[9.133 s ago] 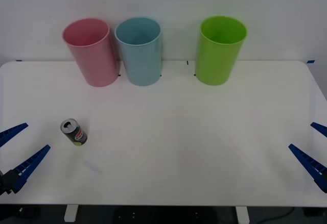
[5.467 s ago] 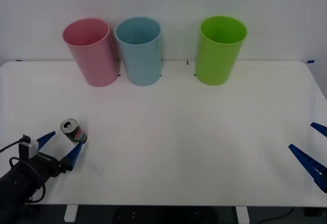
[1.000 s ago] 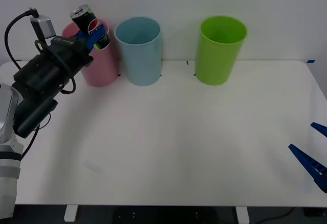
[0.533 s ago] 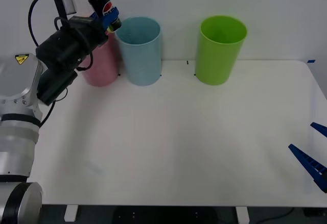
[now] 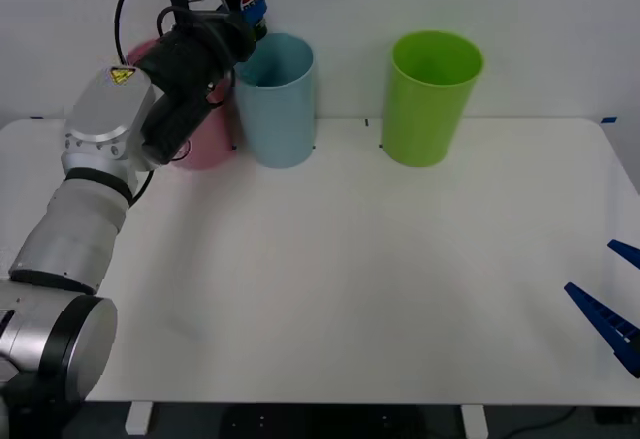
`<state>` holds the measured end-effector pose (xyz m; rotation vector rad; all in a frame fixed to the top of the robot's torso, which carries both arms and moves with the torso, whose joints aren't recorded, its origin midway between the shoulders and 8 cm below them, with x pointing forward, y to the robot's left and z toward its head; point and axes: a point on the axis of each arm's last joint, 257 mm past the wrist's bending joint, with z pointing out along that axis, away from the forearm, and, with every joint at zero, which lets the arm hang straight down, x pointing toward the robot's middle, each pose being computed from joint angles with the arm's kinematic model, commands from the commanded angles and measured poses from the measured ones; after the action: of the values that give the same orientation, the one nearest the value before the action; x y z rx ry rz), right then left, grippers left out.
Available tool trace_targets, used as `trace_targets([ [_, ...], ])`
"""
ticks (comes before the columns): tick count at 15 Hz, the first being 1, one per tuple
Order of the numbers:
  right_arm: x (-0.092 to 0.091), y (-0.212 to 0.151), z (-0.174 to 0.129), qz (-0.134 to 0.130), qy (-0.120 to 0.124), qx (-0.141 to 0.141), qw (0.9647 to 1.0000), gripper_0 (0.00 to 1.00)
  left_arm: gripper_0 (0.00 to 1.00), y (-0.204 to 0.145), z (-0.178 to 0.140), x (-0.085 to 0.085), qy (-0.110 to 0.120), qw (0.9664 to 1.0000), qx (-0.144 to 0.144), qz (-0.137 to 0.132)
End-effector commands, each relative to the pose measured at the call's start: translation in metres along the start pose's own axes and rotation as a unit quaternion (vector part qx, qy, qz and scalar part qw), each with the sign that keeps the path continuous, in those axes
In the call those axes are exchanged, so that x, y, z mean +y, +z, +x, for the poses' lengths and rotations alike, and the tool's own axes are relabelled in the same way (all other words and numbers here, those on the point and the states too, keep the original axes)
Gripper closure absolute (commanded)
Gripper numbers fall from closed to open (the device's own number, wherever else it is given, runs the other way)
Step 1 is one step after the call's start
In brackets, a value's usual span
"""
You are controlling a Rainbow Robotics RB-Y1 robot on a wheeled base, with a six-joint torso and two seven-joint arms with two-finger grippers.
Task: Grasp the object on the table and drop it into the matching bin: aluminum can to the light blue bin, PET bottle to the pink bin.
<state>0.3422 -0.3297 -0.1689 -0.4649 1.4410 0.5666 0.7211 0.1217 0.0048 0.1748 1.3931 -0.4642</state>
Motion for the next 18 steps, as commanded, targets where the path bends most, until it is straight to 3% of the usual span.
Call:
trace_targets([
  [1,0.0,0.0,0.0,0.0,0.0,0.0,1.0,0.0,1.0,0.016,0.007,-0.007,0.014,0.9996,0.008,-0.022],
  [5,0.0,0.0,0.0,0.0,0.0,0.0,1.0,0.0,1.0,0.027,0.007,-0.01,0.031,0.9983,0.008,-0.048],
  [12,0.0,0.0,0.0,0.0,0.0,0.0,1.0,0.0,0.97,0.026,0.008,-0.008,0.035,0.9982,0.009,-0.049],
  [13,0.0,0.0,0.0,0.0,0.0,0.0,1.0,0.0,0.69,0.027,0.008,-0.009,0.033,0.9983,0.008,-0.048],
  [14,0.0,0.0,0.0,0.0,0.0,0.0,1.0,0.0,0.0,0.027,0.008,-0.009,0.032,0.9983,0.008,-0.049],
  [18,0.0,0.0,0.0,0.0,0.0,0.0,1.0,0.0,0.0,0.026,0.008,-0.007,0.029,0.9983,0.007,-0.051],
])
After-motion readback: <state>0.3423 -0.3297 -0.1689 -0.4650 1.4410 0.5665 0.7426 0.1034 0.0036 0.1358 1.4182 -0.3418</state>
